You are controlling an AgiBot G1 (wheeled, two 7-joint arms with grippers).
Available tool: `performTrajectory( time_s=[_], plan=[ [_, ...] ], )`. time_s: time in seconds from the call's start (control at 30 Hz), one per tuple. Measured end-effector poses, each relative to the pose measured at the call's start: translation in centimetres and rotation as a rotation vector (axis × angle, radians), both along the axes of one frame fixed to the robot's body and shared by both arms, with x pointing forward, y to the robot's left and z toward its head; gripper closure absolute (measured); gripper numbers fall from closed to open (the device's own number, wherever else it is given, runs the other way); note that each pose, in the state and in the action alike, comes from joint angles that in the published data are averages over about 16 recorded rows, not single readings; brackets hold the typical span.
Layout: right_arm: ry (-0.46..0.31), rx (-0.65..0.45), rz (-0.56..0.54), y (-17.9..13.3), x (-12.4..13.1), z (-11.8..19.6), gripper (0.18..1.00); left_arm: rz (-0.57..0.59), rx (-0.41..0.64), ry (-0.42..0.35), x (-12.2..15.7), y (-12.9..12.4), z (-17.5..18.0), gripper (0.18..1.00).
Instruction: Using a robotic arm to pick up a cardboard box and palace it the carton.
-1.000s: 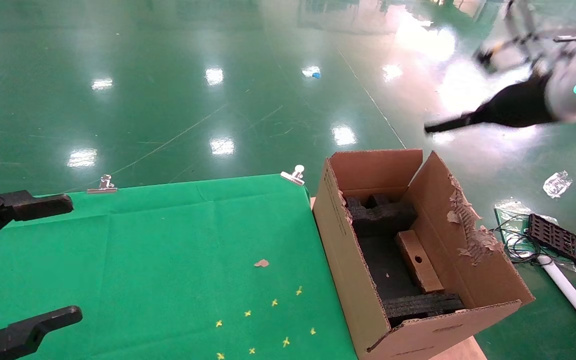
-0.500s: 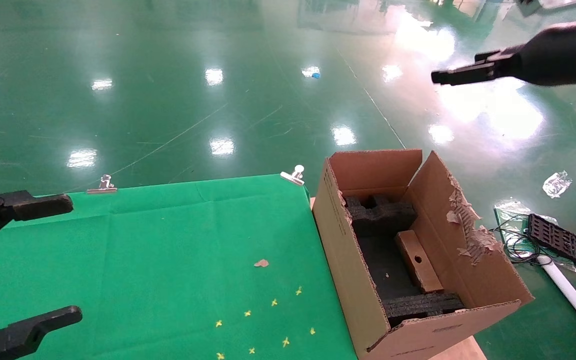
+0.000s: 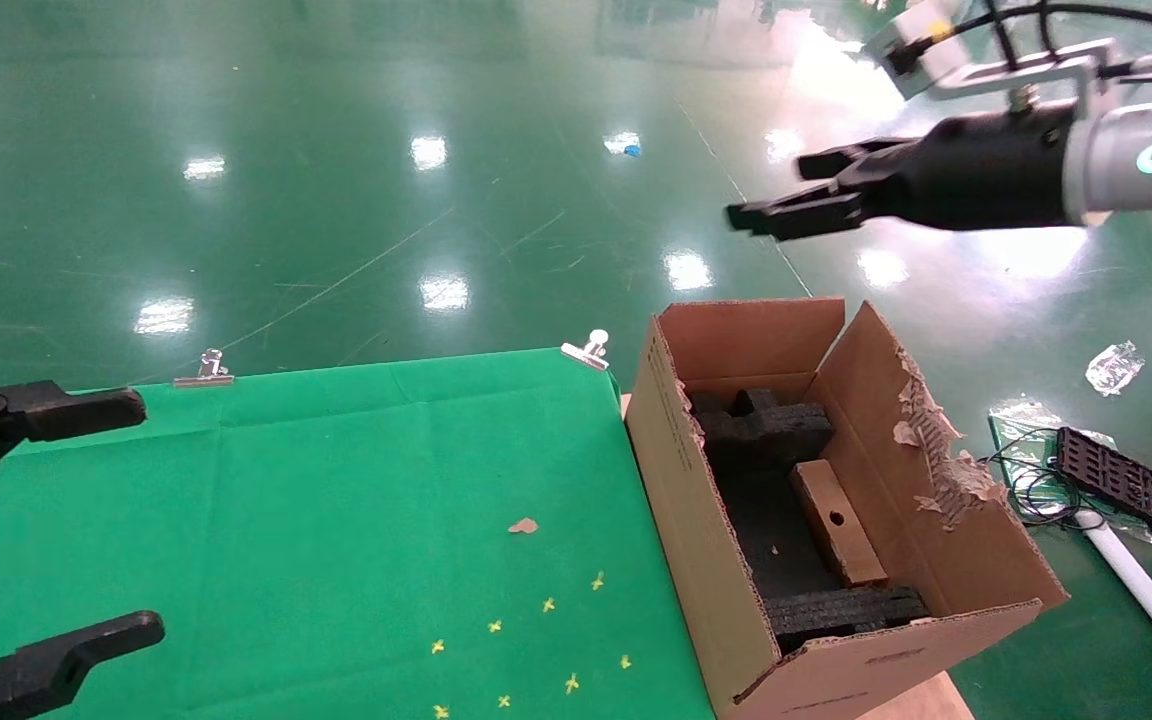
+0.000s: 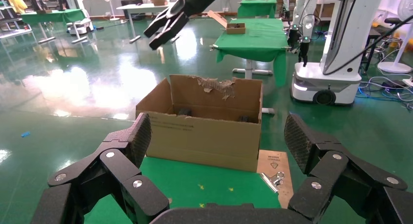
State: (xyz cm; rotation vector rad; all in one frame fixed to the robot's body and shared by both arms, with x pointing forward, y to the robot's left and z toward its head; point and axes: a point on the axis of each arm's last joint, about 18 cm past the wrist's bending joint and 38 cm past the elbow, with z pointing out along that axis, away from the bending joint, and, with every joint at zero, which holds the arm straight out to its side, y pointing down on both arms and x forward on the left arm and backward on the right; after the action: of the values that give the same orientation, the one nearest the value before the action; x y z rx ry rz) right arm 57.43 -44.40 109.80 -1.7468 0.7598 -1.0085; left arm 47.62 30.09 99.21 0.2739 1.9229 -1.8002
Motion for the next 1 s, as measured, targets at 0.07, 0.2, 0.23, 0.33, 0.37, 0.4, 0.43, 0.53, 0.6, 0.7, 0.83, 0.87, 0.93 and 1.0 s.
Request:
performTrajectory(
  time_s=[0.07,0.2,0.23,0.33,0.37,0.4,0.43,0.53,0.6,0.7,0.83,0.87,0.93,1.0],
  plan=[
    [0.002,-0.004,0.048,1.1,0.0,-0.6,0.178,0.000,0.000,0.000,0.0,0.0,0.0,0.184],
    [0.001,-0.011,0.143,3.2,-0.1,-1.7,0.178,0.000,0.000,0.000,0.0,0.0,0.0,0.184],
    [0.000,-0.012,0.167,3.7,-0.1,-2.0,0.178,0.000,0.000,0.000,0.0,0.0,0.0,0.184],
    [-0.004,-0.015,0.236,5.1,-0.4,-2.8,0.178,0.000,0.000,0.000,0.0,0.0,0.0,0.184],
    [-0.006,-0.016,0.259,5.5,-0.5,-3.1,0.178,0.000,0.000,0.000,0.0,0.0,0.0,0.184],
    [-0.009,-0.016,0.282,6.0,-0.6,-3.4,0.178,0.000,0.000,0.000,0.0,0.0,0.0,0.184],
    [-0.011,-0.016,0.305,6.4,-0.7,-3.6,0.178,0.000,0.000,0.000,0.0,0.0,0.0,0.184],
    [-0.021,-0.016,0.372,7.6,-1.2,-4.4,0.178,0.000,0.000,0.000,0.0,0.0,0.0,0.184],
    [-0.030,-0.015,0.416,8.4,-1.5,-4.9,0.178,0.000,0.000,0.000,0.0,0.0,0.0,0.184],
    [-0.045,-0.012,0.480,9.5,-2.1,-5.6,0.178,0.000,0.000,0.000,0.0,0.0,0.0,0.184],
    [-0.069,-0.007,0.563,10.7,-3.1,-6.5,0.178,0.000,0.000,0.000,0.0,0.0,0.0,0.184],
    [-0.076,-0.006,0.583,11.0,-3.3,-6.7,0.178,0.000,0.000,0.000,0.0,0.0,0.0,0.184],
    [-0.090,-0.002,0.622,11.5,-3.9,-7.2,0.178,0.000,0.000,0.000,0.0,0.0,0.0,0.184],
    [-0.106,0.001,0.660,12.0,-4.4,-7.6,0.178,0.000,0.000,0.000,0.0,0.0,0.0,0.184]
  ],
)
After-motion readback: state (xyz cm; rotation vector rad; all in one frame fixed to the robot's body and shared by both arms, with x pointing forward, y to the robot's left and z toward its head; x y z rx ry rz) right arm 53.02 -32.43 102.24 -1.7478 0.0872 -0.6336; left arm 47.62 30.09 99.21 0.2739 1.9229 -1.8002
